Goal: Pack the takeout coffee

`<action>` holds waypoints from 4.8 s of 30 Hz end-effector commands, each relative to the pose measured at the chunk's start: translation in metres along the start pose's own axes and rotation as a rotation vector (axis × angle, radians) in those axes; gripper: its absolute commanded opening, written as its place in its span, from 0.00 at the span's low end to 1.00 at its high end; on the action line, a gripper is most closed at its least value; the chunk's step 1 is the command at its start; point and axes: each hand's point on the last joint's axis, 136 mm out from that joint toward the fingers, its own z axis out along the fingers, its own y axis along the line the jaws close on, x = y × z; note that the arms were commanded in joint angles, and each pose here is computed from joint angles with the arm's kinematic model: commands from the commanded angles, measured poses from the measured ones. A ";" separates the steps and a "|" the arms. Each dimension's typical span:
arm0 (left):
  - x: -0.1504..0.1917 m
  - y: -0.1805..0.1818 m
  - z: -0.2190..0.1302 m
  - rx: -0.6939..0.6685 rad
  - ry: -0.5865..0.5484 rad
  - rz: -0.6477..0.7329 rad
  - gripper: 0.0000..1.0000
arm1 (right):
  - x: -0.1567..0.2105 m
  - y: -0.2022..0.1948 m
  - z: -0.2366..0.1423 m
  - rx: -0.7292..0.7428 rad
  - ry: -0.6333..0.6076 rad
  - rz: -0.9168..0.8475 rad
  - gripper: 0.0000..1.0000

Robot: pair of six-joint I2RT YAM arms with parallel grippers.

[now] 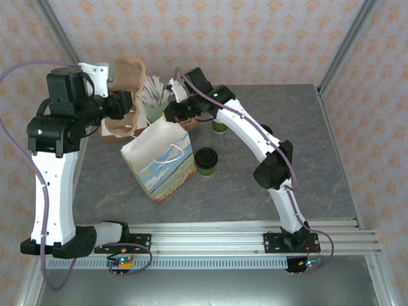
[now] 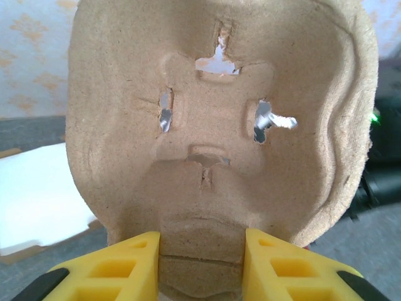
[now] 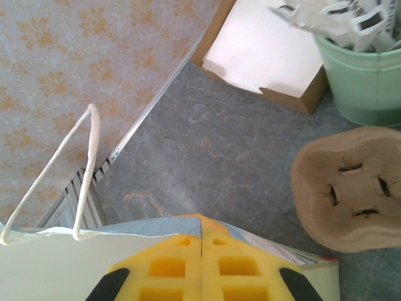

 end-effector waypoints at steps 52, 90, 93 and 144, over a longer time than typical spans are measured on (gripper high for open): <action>0.095 -0.043 0.064 0.214 0.305 0.247 0.33 | -0.006 -0.079 -0.197 0.295 -0.373 0.192 0.78; 0.125 -0.035 0.091 0.172 0.387 0.320 0.32 | 0.021 -0.092 -0.174 0.276 -0.301 0.229 0.78; 0.125 -0.035 0.089 0.171 0.384 0.321 0.32 | 0.022 -0.093 -0.173 0.273 -0.299 0.232 0.78; 0.122 -0.036 0.083 0.161 0.312 0.334 0.32 | 0.030 -0.101 -0.160 0.263 -0.267 0.255 0.78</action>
